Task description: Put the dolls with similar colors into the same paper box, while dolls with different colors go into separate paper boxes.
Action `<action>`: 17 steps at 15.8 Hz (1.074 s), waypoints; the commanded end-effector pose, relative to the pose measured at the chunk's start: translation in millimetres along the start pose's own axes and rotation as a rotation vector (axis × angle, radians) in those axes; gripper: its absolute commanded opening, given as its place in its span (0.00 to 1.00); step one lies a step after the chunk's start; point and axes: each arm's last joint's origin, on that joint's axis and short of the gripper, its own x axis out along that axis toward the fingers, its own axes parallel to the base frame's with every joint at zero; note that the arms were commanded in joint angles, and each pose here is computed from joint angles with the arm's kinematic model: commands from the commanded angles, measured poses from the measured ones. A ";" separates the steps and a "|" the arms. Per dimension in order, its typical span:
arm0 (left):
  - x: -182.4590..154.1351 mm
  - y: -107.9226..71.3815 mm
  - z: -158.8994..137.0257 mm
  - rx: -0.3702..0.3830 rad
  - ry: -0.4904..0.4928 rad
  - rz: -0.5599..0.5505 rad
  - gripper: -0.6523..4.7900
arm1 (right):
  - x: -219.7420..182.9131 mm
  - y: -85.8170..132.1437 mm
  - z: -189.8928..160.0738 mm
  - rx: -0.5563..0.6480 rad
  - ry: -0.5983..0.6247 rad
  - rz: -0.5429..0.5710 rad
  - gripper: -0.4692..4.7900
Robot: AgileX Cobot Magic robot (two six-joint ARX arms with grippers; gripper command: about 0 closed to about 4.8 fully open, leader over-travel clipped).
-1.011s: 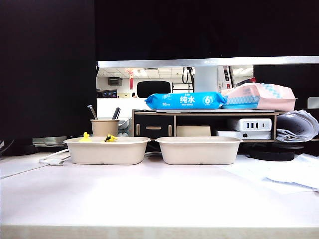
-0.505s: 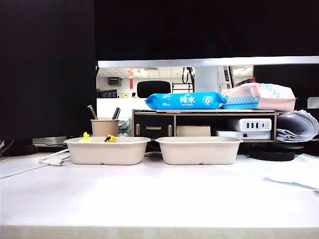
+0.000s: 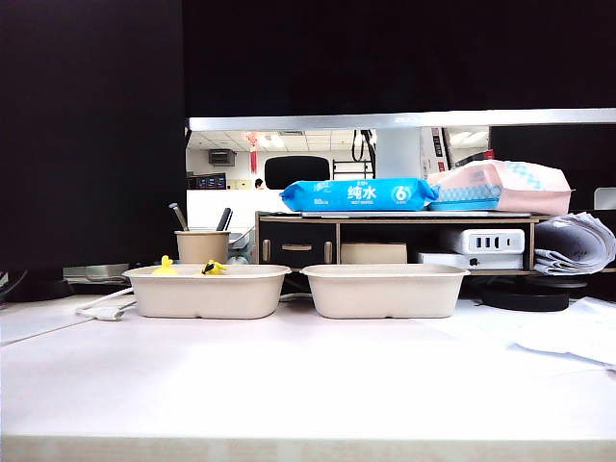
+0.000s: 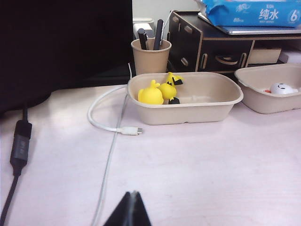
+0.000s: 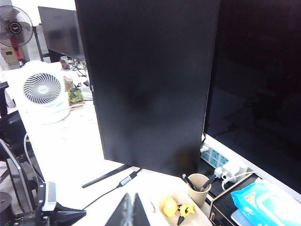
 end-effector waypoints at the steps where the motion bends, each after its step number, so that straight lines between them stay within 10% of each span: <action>1: 0.0 -0.2 1.0 -0.002 -0.009 -0.005 0.11 | -2.2 -0.2 3.8 -0.021 -0.036 -0.007 0.08; 5: 0.0 -0.2 1.0 -0.002 -0.009 -0.005 0.11 | -2.2 -1.4 10.1 -0.031 -0.100 -0.019 0.08; 10: 0.0 -0.2 1.0 -0.002 -0.009 -0.005 0.11 | -24.2 -45.7 -16.5 -0.011 -0.064 -0.506 0.08; 17: -0.1 -0.2 1.1 -0.002 -0.010 -0.005 0.11 | -48.8 -59.1 -216.0 -0.001 -0.156 -0.949 0.08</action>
